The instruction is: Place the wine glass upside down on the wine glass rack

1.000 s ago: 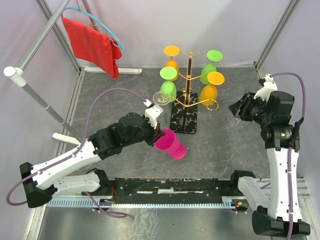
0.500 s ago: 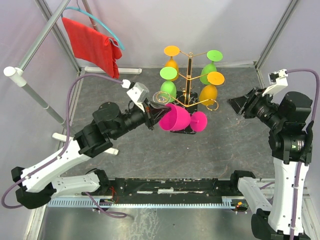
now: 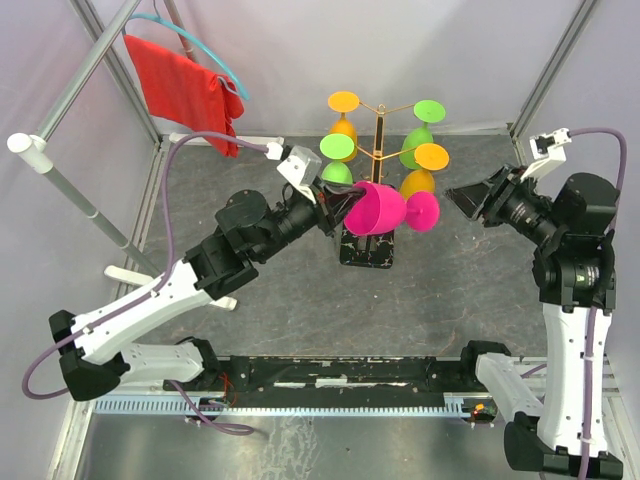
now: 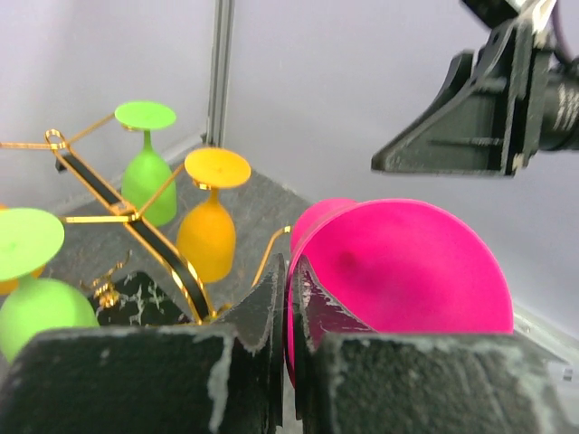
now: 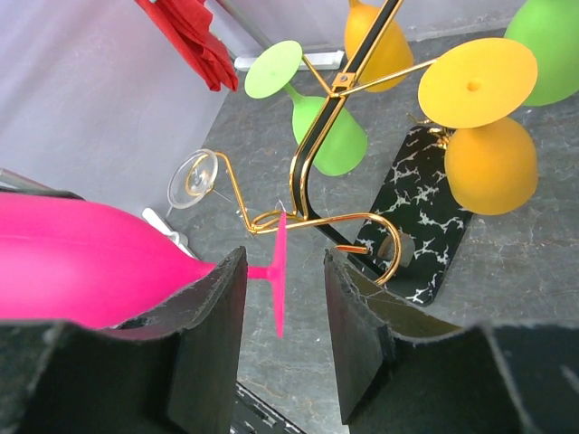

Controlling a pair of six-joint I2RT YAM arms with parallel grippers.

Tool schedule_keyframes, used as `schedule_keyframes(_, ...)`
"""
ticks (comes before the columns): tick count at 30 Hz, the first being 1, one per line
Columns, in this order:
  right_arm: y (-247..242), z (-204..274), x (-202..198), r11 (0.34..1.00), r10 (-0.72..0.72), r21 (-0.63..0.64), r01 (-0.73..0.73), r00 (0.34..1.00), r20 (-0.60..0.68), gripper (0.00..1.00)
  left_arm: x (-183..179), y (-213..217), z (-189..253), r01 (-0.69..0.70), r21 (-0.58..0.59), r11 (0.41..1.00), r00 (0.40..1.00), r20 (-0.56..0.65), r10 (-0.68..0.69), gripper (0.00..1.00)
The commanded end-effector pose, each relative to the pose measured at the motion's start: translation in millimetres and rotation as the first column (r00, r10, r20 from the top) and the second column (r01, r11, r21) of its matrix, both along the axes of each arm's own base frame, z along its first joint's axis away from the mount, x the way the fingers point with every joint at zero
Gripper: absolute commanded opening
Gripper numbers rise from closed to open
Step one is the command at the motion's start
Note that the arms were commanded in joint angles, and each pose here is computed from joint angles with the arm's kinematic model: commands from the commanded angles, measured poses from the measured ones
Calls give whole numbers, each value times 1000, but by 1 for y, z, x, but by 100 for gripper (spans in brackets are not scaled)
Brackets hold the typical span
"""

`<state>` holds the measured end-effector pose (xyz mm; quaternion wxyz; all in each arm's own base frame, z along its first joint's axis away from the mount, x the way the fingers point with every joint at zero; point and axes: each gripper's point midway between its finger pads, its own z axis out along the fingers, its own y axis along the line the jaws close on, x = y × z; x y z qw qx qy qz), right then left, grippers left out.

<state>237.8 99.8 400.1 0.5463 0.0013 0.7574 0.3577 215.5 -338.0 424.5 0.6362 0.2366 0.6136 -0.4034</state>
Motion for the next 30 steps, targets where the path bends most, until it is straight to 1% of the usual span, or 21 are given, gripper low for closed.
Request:
schedule_keyframes(1,5,4,5,999,33,-2,-33,999,31,47,2,2,69,-9,-163,987,990,134,32,3)
schedule_keyframes(8,10,-8,13,998,57,-14,-57,998,6,46,8,-3,77,-22,-168,985,987,152,48,3)
schedule_keyframes(11,13,-10,15,998,65,-21,-65,998,9,41,10,-5,76,-23,-167,986,987,153,49,3)
schedule_keyframes(12,15,-10,16,997,70,-22,-69,997,12,37,10,-5,77,-24,-169,985,987,154,50,3)
schedule_keyframes(15,20,-12,18,996,84,-25,-84,996,12,20,10,-6,77,-22,-170,985,986,157,49,3)
schedule_keyframes(17,22,-12,19,996,88,-31,-88,996,14,5,9,-5,77,-23,-169,985,986,161,50,3)
schedule_keyframes(18,23,-12,20,996,86,-37,-86,996,18,2,10,-4,77,-25,-166,986,986,161,52,3)
schedule_keyframes(19,23,-12,21,996,84,-45,-83,996,22,1,10,-4,76,-29,-161,987,985,161,55,5)
schedule_keyframes(21,21,-11,23,995,75,-65,-73,996,37,1,10,-2,72,-34,-148,988,986,157,58,25)
schedule_keyframes(22,20,-11,25,995,68,-76,-64,997,42,1,10,0,70,-40,-144,989,986,155,62,37)
schedule_keyframes(25,13,-9,32,993,34,-116,-27,998,59,1,11,9,56,-72,-106,992,988,131,86,77)
schedule_keyframes(26,11,-7,35,991,25,-135,-15,997,68,1,11,14,50,-88,-89,992,988,121,99,94)
schedule_keyframes(27,8,-5,39,988,15,-154,-3,997,78,1,11,20,40,-106,-58,993,988,106,112,100)
schedule_keyframes(30,2,6,48,980,0,-198,22,994,112,1,9,43,17,-167,20,986,984,62,166,99)
